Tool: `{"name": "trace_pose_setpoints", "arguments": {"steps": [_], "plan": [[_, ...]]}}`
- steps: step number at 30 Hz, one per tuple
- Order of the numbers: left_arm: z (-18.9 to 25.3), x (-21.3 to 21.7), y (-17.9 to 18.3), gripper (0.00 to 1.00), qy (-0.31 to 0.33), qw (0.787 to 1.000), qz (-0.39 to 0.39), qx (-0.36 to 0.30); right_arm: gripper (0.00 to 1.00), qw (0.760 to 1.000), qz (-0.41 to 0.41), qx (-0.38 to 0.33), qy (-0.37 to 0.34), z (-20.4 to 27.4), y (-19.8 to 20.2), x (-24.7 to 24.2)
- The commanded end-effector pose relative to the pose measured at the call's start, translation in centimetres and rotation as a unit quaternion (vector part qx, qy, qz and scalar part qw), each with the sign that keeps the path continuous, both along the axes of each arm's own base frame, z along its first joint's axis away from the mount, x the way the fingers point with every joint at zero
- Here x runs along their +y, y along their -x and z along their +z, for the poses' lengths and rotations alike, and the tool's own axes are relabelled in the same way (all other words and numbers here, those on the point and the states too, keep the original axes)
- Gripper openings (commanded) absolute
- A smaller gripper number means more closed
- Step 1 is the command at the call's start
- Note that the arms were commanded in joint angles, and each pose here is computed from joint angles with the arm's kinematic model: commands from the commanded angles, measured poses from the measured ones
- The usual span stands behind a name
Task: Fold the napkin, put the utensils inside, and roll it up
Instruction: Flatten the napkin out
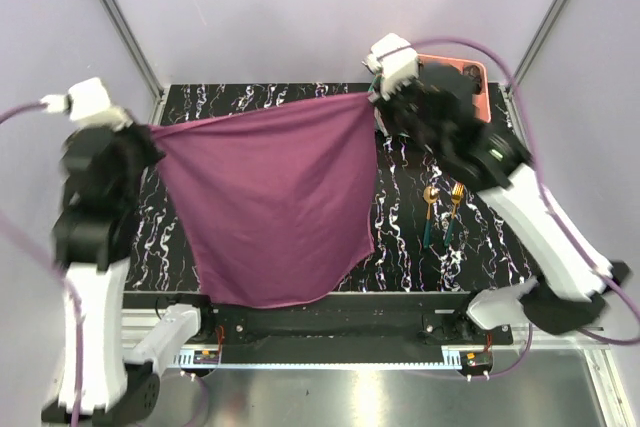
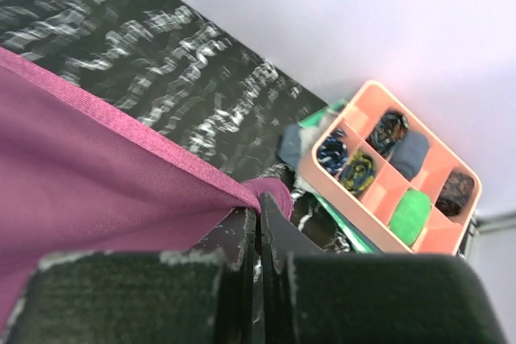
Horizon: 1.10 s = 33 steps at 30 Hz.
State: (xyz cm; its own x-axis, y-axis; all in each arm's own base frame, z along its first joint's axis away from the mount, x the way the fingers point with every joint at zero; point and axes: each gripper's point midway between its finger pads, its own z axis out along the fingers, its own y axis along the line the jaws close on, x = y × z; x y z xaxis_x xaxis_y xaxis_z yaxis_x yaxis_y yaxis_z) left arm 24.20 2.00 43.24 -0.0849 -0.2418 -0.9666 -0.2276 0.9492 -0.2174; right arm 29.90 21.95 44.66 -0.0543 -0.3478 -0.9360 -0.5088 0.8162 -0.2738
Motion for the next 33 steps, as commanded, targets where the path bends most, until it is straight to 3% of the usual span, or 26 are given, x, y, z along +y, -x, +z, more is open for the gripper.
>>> {"name": "trace_pose_setpoints", "arguments": {"steps": [1,10,11,12,13,14,15,16,17,18,19,20,21,22,24,25,26,28,29,31,33], "plan": [[-1.0,3.4,-6.4,0.00,-0.032,0.996,0.083,-0.002,0.00,1.000,-0.013,-0.009,0.013,-2.1,-8.2,1.7],[-10.6,9.5,-19.7,0.00,-0.040,0.984,0.135,0.106,0.00,0.999,-0.023,0.004,0.031,-12.2,-26.4,9.2],[-10.8,9.6,-20.8,0.04,-0.040,0.986,0.128,0.103,0.00,0.999,-0.023,-0.005,0.027,-13.9,-28.8,10.6],[-11.2,9.8,-22.0,0.18,-0.040,0.987,0.119,0.104,0.01,0.999,-0.022,-0.015,0.029,-14.5,-29.9,11.1],[-12.6,10.1,-23.9,0.33,-0.042,0.986,0.112,0.118,0.26,0.999,-0.018,0.002,0.043,-19.3,-31.5,12.2],[-13.1,10.1,-24.8,0.65,-0.041,0.986,0.106,0.126,0.54,0.999,-0.015,-0.033,0.020,-16.8,-31.9,12.7],[-13.7,10.1,-25.6,0.77,-0.041,0.985,0.101,0.133,0.76,0.999,-0.010,-0.035,0.015,-17.5,-32.3,13.1],[-14.6,9.9,-26.9,0.84,-0.038,0.985,0.086,0.146,0.88,0.999,-0.005,-0.032,0.008,-18.4,-32.6,13.7],[-15.0,9.7,-27.4,0.90,-0.036,0.984,0.080,0.153,1.00,1.000,-0.001,-0.029,0.002,-19.0,-32.7,14.0],[-15.2,9.5,-27.8,0.91,-0.033,0.984,0.073,0.157,1.00,1.000,0.002,-0.018,-0.009,-19.3,-32.6,14.3],[-15.4,9.2,-27.9,0.93,-0.027,0.984,0.068,0.160,1.00,0.999,0.015,-0.024,-0.026,-16.7,-31.6,14.3],[-15.5,8.6,-28.0,0.94,-0.022,0.985,0.057,0.160,1.00,1.000,0.021,0.009,-0.019,-19.2,-31.1,14.5],[-15.4,8.3,-27.9,0.96,-0.018,0.986,0.050,0.158,1.00,0.999,0.019,0.025,-0.036,-18.8,-30.5,14.5],[-15.2,7.6,-27.4,0.97,-0.018,0.987,0.042,0.157,1.00,0.998,0.032,0.019,-0.059,-15.4,-28.9,14.3],[-15.0,6.6,-26.8,0.99,-0.020,0.987,0.032,0.157,1.00,0.994,0.029,0.079,-0.068,-17.9,-26.8,13.8],[-14.9,5.3,-26.2,0.99,-0.021,0.987,0.017,0.157,1.00,0.993,0.035,0.073,-0.090,-14.5,-25.0,13.1],[-14.8,4.5,-25.8,0.99,-0.021,0.987,0.002,0.157,1.00,0.989,0.028,0.117,-0.082,-17.6,-23.7,12.5],[-15.1,2.1,-24.5,0.99,-0.022,0.984,-0.036,0.171,1.00,0.984,0.016,0.135,-0.115,-15.5,-20.7,11.0],[-15.4,1.6,-23.8,0.99,-0.022,0.983,-0.047,0.179,1.00,0.978,0.002,0.177,-0.108,-18.7,-19.2,10.2],[-16.3,-0.1,-21.7,0.99,-0.013,0.977,-0.078,0.199,0.99,0.970,-0.026,0.196,-0.139,-17.7,-16.5,8.3],[-17.3,-0.7,-19.2,0.99,0.005,0.974,-0.083,0.209,0.98,0.954,-0.061,0.257,-0.142,-22.1,-13.5,6.6]]}}
